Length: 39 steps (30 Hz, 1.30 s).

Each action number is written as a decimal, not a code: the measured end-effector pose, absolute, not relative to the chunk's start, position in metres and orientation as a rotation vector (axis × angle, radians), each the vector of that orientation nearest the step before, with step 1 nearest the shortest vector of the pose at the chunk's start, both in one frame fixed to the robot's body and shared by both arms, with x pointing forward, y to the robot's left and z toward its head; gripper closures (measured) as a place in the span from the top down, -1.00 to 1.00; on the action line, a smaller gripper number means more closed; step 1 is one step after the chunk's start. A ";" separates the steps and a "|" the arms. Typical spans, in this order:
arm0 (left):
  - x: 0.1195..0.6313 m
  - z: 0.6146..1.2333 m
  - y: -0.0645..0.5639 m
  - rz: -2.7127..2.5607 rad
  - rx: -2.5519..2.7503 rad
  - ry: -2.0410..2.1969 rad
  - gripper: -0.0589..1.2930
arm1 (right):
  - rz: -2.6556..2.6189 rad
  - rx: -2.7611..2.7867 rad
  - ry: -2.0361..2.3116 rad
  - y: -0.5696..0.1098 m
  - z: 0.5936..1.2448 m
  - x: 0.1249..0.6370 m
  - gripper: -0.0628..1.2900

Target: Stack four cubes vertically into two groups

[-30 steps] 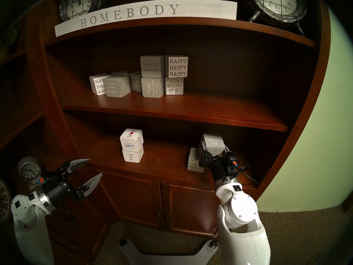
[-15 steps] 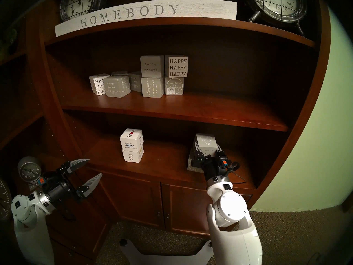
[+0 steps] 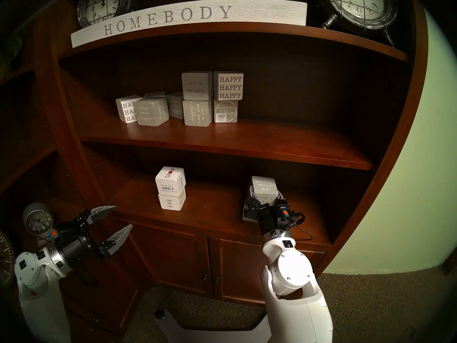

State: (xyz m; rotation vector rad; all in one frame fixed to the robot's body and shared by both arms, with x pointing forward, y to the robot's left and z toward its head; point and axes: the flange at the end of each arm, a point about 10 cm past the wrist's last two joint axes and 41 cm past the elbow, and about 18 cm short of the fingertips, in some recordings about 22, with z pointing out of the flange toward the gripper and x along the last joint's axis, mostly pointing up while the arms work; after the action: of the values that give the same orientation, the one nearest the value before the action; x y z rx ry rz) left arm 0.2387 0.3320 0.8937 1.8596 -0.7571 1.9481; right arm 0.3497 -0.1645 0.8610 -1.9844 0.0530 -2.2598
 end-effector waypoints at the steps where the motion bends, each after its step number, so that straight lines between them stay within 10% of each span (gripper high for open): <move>1: 0.239 0.894 0.332 1.948 1.860 -0.757 0.87 | -2.260 -1.984 0.055 -0.164 0.861 0.350 0.29; 17: 0.239 0.894 0.332 1.948 1.860 -0.757 0.87 | -2.252 -1.988 0.079 -0.158 0.862 0.352 0.31; 27: 0.239 0.894 0.332 1.948 1.860 -0.757 0.87 | -2.253 -1.989 0.071 -0.156 0.863 0.352 0.81; 39: 0.239 0.894 0.332 1.948 1.860 -0.758 0.87 | -2.274 -1.981 0.037 -0.157 0.866 0.352 0.85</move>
State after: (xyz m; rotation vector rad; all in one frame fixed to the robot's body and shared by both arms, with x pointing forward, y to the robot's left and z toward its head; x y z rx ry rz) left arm 0.2387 0.3320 0.8936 1.8600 -0.7576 1.9483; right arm 0.3517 -0.1572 0.8656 -1.9814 0.0365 -2.2740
